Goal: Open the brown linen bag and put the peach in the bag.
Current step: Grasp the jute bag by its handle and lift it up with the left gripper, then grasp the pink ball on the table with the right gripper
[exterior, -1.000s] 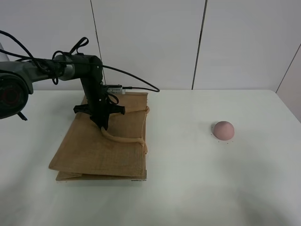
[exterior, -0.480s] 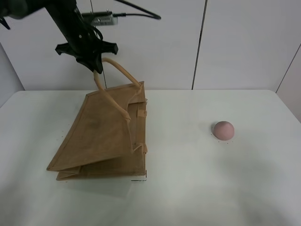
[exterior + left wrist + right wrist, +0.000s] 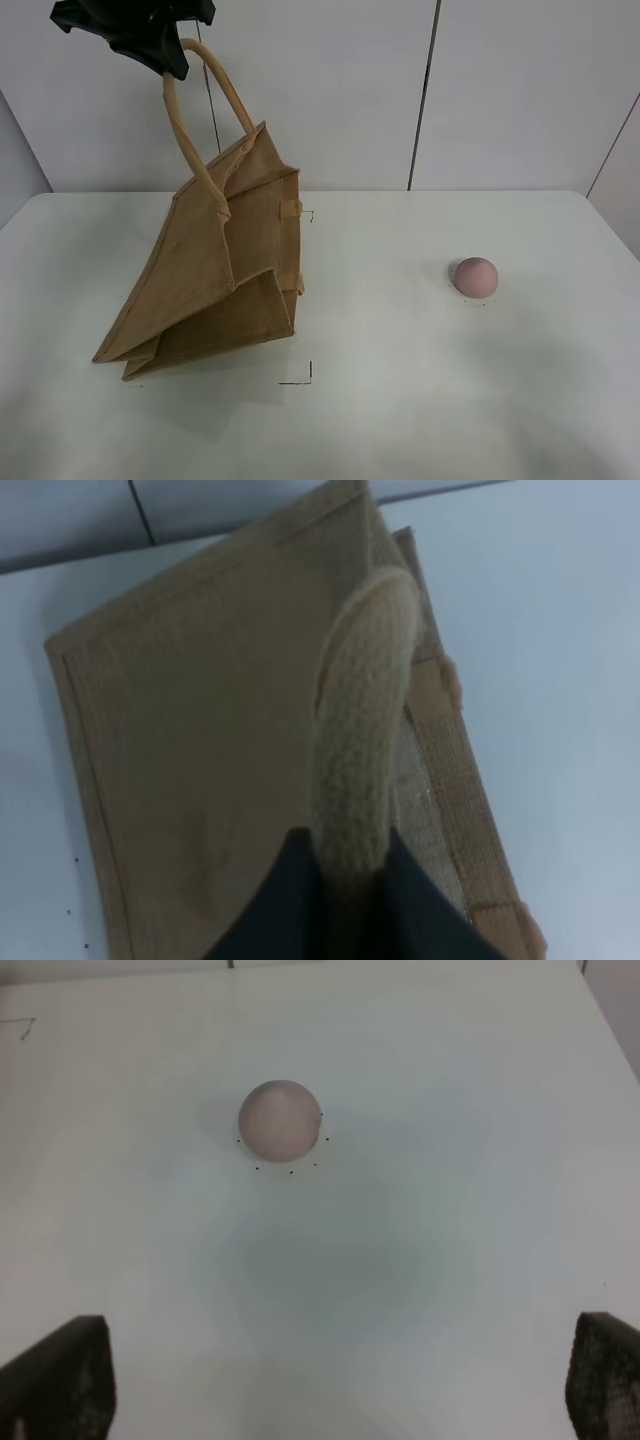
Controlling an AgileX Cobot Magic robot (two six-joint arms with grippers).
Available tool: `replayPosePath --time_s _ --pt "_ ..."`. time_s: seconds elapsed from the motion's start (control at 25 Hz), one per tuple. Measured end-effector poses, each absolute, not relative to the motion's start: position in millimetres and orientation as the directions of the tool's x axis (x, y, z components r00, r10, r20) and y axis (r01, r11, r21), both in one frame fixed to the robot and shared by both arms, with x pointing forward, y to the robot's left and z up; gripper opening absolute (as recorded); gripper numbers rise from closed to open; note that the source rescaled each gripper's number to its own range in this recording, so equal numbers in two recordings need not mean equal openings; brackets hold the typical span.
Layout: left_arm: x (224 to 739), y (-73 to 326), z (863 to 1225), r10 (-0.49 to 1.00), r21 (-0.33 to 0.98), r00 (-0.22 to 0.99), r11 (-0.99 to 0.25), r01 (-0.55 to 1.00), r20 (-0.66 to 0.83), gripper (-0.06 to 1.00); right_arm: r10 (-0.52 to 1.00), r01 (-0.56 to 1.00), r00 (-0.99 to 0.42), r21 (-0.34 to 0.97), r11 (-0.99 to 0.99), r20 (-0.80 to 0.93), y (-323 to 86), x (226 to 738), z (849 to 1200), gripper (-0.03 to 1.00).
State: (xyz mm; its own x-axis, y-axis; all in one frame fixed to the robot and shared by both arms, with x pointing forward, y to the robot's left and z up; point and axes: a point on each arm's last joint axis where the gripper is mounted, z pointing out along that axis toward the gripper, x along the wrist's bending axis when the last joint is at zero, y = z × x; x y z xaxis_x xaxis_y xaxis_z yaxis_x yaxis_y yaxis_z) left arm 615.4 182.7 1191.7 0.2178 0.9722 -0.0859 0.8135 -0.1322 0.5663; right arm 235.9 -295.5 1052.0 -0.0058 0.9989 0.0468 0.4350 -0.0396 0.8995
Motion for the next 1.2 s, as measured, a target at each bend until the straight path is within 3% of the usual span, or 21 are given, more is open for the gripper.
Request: replayPosePath --time_s 0.68,0.96,1.2 --pt "604.7 184.8 1205.8 0.969 0.594 0.226 -0.124 0.795 -0.100 0.00 0.999 0.477 -0.001 0.878 -0.038 0.043 -296.0 245.0 1054.5 1.00" --pt "604.2 183.3 1205.9 0.965 0.592 0.234 -0.122 0.796 -0.116 0.00 0.999 0.653 0.010 0.756 -0.042 0.046 -296.6 313.5 1082.2 1.00" --pt "604.0 182.9 1205.9 0.963 0.593 0.245 -0.132 0.794 -0.114 0.00 1.000 0.838 -0.007 0.546 -0.007 0.024 -297.6 411.6 1080.8 1.00"
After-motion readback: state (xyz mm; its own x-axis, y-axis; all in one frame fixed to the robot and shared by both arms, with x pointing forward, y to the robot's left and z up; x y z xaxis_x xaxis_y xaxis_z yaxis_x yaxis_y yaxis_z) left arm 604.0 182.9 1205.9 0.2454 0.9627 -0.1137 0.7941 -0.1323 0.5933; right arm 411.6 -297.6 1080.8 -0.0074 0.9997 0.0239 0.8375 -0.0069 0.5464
